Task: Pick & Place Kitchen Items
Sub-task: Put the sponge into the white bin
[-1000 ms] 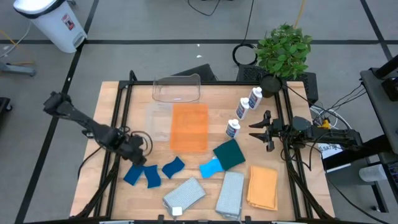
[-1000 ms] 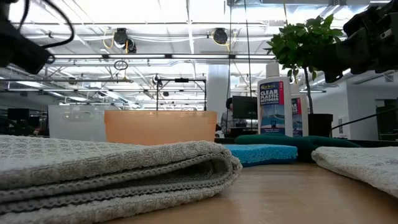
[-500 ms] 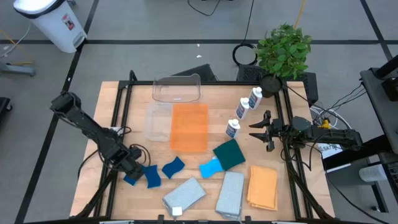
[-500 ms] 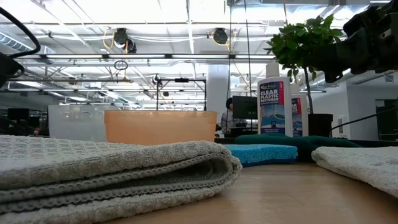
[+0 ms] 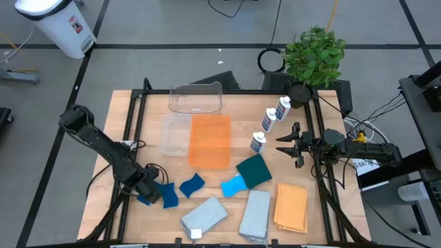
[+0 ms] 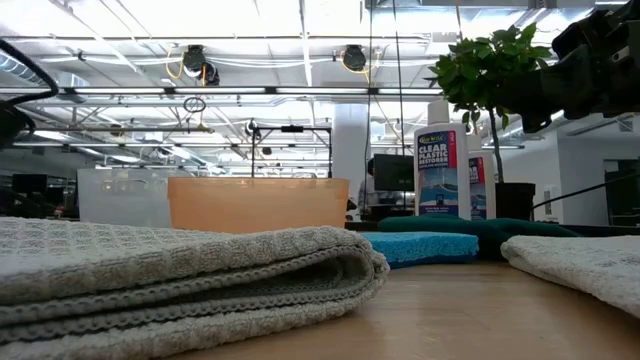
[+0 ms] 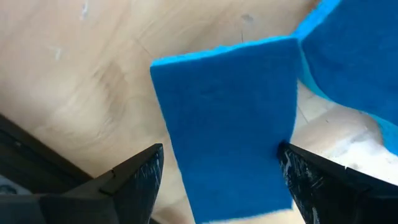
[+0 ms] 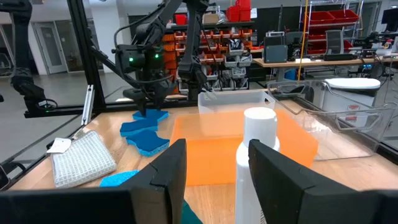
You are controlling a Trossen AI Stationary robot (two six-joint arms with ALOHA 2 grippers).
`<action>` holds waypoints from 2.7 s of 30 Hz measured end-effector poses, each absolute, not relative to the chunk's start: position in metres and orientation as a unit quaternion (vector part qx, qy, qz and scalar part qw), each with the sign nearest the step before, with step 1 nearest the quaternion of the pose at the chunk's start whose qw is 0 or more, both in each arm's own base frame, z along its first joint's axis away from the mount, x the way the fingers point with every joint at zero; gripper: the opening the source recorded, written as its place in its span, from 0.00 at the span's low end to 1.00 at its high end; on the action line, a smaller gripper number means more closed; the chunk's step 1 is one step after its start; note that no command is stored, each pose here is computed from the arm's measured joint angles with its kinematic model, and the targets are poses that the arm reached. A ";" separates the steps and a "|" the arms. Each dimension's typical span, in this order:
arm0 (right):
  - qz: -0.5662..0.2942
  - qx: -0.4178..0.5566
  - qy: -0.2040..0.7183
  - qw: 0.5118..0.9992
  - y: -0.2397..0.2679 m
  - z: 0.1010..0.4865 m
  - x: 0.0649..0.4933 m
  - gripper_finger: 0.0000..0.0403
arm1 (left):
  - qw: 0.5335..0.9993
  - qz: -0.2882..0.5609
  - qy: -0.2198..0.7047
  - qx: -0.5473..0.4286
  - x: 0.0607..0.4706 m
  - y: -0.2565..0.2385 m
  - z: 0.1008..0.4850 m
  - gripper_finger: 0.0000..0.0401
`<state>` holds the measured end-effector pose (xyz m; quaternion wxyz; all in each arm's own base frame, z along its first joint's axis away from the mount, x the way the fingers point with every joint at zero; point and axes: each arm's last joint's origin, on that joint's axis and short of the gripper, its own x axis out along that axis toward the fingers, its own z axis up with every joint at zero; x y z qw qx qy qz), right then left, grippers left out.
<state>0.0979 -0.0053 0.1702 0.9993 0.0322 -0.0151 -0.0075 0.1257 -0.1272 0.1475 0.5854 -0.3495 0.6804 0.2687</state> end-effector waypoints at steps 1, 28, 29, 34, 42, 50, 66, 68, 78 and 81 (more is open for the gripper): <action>-0.008 0.032 -0.015 0.999 -0.005 0.170 0.098 0.36 | 0.592 0.272 0.676 -0.345 0.126 -0.128 0.146 0.80; -0.008 0.032 -0.015 0.999 -0.005 0.170 0.098 0.36 | 0.589 0.149 0.722 -0.331 0.129 -0.124 0.156 0.10; -0.008 0.032 -0.015 0.999 -0.005 0.170 0.098 0.36 | 0.590 0.149 0.719 -0.337 0.129 -0.122 0.159 0.05; -0.008 0.032 -0.015 0.999 -0.005 0.170 0.098 0.36 | 0.624 0.133 0.669 -0.382 0.130 -0.113 0.180 0.07; -0.008 0.032 -0.015 0.999 -0.005 0.170 0.098 0.36 | 0.780 0.106 0.489 -0.375 0.138 -0.101 0.236 0.03; -0.008 0.032 -0.015 0.999 -0.005 0.170 0.098 0.36 | 0.901 0.161 0.273 -0.296 0.146 -0.080 0.286 0.06; -0.008 0.032 -0.015 0.999 -0.005 0.170 0.098 0.36 | 0.923 0.326 0.110 -0.174 0.173 -0.032 0.311 0.02; -0.008 0.032 -0.015 0.999 -0.005 0.170 0.098 0.36 | 0.916 0.345 0.107 -0.176 0.174 -0.024 0.311 0.02; -0.008 0.032 -0.015 0.999 -0.005 0.170 0.098 0.36 | 0.884 0.415 0.124 -0.178 0.183 0.003 0.297 0.04; -0.008 0.032 -0.015 0.999 -0.005 0.170 0.098 0.36 | 0.879 0.419 0.142 -0.179 0.186 0.007 0.291 0.02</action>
